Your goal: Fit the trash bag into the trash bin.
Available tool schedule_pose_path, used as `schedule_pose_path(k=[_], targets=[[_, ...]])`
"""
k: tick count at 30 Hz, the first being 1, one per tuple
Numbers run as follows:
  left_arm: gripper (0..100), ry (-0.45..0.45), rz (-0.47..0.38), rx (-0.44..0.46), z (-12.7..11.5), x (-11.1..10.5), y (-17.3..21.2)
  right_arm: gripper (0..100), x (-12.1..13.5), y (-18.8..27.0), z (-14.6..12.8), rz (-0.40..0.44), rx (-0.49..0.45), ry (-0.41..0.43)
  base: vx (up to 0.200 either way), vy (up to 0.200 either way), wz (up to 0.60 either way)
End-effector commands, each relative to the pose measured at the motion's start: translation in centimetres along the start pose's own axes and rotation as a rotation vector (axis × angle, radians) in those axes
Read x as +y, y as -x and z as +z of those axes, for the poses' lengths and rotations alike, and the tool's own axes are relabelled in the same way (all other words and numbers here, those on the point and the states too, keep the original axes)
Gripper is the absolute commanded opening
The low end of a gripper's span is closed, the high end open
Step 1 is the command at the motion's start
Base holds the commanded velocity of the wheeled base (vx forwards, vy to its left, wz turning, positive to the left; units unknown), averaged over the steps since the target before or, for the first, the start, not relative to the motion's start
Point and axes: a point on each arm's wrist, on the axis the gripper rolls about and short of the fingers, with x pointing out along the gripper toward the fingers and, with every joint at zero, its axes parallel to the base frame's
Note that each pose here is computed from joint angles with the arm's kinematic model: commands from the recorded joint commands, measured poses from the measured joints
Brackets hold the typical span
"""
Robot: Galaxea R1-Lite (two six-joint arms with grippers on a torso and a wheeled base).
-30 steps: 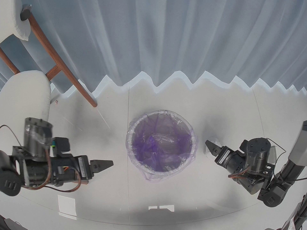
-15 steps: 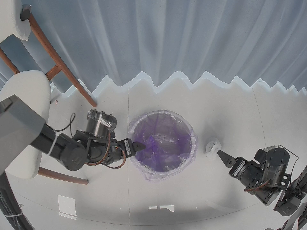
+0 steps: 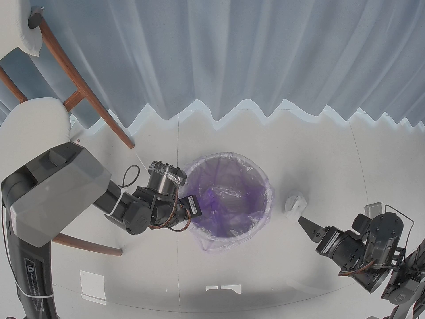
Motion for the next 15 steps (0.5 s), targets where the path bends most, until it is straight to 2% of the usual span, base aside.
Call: schedule_pose_path(k=[1,4,7,11,12,13,15], targets=[[0,0.054,-0.02,-0.037,1.3,-0.3,1.0,100,-0.6,0.3,-1.3,-0.03,0.066,0.027,0.0,0.0,0.0],[0,0.145,-0.056,-0.103,3.7,-0.5,3.9,100,-1.3,1.4,-3.6,-0.052,0.186,0.088,0.0,0.0,0.0],[0,0.208,-0.102,-0.157,5.2,-1.2,7.0,100,-0.7,1.6,-4.7,-0.019,0.22,0.094,0.0,0.0,0.0],[0,0.226,-0.128,-0.185,5.8,-1.5,11.2,100,0.3,0.8,-4.9,0.041,0.185,0.079,0.0,0.0,0.0],[0,0.226,-0.128,-0.185,5.8,-1.5,11.2,100,0.3,0.8,-4.9,0.041,0.185,0.079,0.0,0.0,0.0],[0,0.228,-0.136,-0.181,5.7,-1.6,12.9,100,0.8,0.5,-4.8,0.084,0.151,0.08,0.0,0.0,0.0],[0,0.233,-0.152,-0.198,5.9,-1.8,14.4,100,0.9,0.3,-5.2,0.104,0.153,0.098,0.0,0.0,0.0]])
